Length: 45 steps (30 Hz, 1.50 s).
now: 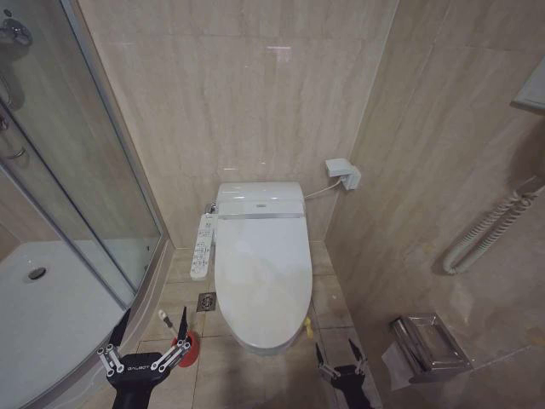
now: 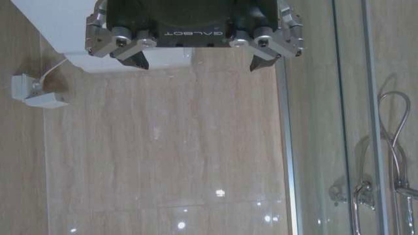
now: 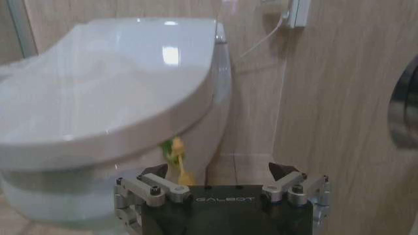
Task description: Open the toilet lid, clean the toilet bowl with a toilet brush, close the toilet lid, and flush.
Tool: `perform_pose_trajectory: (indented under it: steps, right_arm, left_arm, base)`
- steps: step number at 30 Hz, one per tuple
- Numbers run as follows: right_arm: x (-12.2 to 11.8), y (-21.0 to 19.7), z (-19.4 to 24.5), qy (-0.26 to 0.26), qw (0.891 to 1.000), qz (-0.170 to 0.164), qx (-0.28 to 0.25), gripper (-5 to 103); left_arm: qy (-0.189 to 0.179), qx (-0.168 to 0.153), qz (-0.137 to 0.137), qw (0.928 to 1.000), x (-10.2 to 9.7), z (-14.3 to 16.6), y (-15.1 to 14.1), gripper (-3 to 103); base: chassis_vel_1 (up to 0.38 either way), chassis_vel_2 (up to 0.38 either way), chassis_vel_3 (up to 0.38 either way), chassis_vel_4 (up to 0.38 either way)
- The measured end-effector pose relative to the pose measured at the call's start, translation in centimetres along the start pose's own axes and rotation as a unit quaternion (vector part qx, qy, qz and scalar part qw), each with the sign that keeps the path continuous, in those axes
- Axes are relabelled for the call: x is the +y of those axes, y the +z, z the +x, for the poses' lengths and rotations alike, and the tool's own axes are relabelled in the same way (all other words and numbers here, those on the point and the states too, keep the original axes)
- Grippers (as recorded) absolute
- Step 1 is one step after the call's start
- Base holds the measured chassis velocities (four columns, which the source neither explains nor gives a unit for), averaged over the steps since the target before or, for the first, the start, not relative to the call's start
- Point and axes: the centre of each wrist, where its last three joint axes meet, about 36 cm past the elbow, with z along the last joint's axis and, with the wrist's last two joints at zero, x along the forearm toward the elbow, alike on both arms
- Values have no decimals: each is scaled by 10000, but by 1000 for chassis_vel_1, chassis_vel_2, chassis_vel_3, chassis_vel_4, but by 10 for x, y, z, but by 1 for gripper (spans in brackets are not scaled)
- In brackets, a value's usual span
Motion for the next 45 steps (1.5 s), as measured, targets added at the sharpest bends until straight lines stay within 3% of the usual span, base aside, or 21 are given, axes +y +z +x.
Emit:
perform_pose_trajectory:
  steps: [14,24,45]
  right_arm:
    - [12,40,-51,-131,9997,157,143,100]
    - [12,31,-74,31,9999,52,-102,100]
    - [7,47,-88,125,9998,35,-177,100]
  left_arm:
    - [0,0,0,10000,0,0,0,100]
    - [0,1,0,10000,0,0,0,100]
    - [0,0,0,10000,0,0,0,100]
  base:
    - [0,0,0,0]
    - [0,0,0,0]
    - [0,0,0,0]
